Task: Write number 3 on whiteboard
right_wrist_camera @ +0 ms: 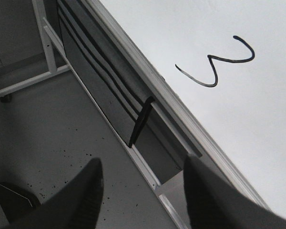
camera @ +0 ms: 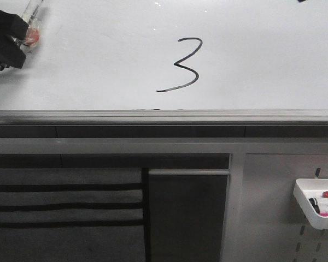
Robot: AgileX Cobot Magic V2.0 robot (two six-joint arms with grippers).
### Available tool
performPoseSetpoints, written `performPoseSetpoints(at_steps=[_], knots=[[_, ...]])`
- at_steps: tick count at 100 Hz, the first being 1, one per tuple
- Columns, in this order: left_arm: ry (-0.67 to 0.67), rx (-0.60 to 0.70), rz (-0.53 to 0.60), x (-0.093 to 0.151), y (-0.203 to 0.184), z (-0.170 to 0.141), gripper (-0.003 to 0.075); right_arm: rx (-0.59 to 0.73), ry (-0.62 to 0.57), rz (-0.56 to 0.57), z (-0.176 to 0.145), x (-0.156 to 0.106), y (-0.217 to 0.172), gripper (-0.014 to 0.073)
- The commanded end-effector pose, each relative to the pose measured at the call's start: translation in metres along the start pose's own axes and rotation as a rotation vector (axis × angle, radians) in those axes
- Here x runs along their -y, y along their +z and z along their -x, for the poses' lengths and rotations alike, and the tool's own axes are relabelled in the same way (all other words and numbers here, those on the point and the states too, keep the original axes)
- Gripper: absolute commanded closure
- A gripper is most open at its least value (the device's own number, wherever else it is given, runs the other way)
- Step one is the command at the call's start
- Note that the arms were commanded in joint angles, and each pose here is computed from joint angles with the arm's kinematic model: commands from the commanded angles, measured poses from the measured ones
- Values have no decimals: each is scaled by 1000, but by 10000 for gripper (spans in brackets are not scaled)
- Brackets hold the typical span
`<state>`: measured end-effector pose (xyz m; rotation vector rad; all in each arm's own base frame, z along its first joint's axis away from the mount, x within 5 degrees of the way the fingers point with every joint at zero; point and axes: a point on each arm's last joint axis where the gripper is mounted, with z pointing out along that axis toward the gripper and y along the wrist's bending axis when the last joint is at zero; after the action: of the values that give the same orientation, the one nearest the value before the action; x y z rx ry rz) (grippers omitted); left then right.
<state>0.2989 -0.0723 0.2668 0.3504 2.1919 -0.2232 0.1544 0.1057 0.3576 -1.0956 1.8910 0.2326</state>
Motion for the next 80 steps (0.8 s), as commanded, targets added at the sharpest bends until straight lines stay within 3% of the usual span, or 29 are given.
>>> performPoseSetpoints(at_steps=[1, 55, 64, 80], knots=[[-54, 111, 39, -4, -6, 17, 738, 82, 5, -47, 13, 6, -10, 255], [-70, 106, 47, -5, 0, 15, 731, 67, 5, -35, 11, 4, -10, 255], [-63, 106, 48, -5, 0, 15, 664, 58, 5, -27, 10, 4, -10, 255], [-54, 105, 49, -5, 0, 15, 438, 60, 34, -18, 11, 3, -10, 255]])
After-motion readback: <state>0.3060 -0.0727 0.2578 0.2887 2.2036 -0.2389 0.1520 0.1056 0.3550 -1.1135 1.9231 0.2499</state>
